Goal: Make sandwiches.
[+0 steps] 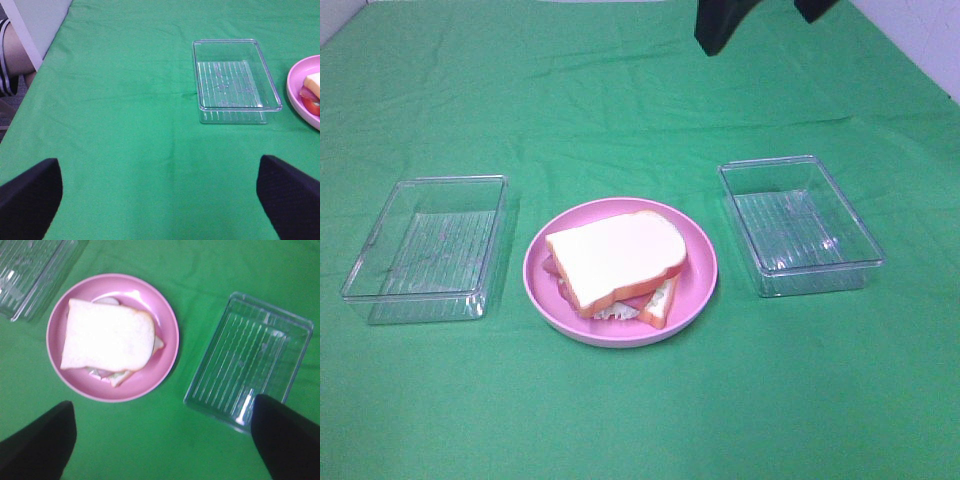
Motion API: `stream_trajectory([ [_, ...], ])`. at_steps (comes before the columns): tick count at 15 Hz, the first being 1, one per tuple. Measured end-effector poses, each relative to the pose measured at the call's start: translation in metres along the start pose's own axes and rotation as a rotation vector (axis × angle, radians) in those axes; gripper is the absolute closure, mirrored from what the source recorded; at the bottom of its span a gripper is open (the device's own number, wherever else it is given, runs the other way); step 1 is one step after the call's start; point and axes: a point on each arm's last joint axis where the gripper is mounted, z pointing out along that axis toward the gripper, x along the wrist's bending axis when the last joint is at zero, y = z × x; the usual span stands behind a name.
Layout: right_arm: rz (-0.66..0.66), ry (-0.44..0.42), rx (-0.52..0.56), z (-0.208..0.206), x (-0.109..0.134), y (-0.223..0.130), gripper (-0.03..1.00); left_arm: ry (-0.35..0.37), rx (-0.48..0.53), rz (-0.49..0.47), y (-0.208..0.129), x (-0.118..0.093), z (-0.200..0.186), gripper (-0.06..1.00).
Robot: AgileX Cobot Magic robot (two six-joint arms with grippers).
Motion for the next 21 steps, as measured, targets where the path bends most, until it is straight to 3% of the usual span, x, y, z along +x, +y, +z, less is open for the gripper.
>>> stream_trajectory([
  [4,0.022,0.023,0.133,-0.001,0.004,-0.073,0.06,0.0,0.0,0.0,0.0,0.0,0.0,-0.04],
  [7,0.064,0.021,0.301,0.015,0.007,-0.149,0.06,0.0,0.0,0.0,0.0,0.0,0.0,-0.04],
  [8,0.087,0.016,0.364,0.017,0.009,-0.194,0.06,0.0,0.0,0.0,0.0,0.0,0.0,-0.04],
  [11,0.092,0.012,0.348,0.01,0.009,-0.229,0.06,0.0,0.0,0.0,0.0,0.0,0.0,-0.04],
  [13,0.111,0.013,0.242,-0.01,0.007,-0.245,0.06,0.0,0.0,0.0,0.0,0.0,0.0,-0.04],
  [15,0.232,-0.019,0.082,-0.037,-0.003,-0.259,0.06,0.0,0.0,0.0,0.0,0.0,0.0,-0.04],
  [17,0.367,-0.127,-0.107,-0.068,-0.011,-0.284,0.06,0.0,0.0,0.0,0.0,0.0,0.0,-0.04],
  [20,0.401,-0.332,-0.344,-0.098,0.002,-0.326,0.06,0.0,0.0,0.0,0.0,0.0,0.0,-0.04],
  [21,0.403,-0.355,-0.368,-0.096,0.007,-0.334,0.06,0.0,0.0,0.0,0.0,0.0,0.0,-0.04],
])
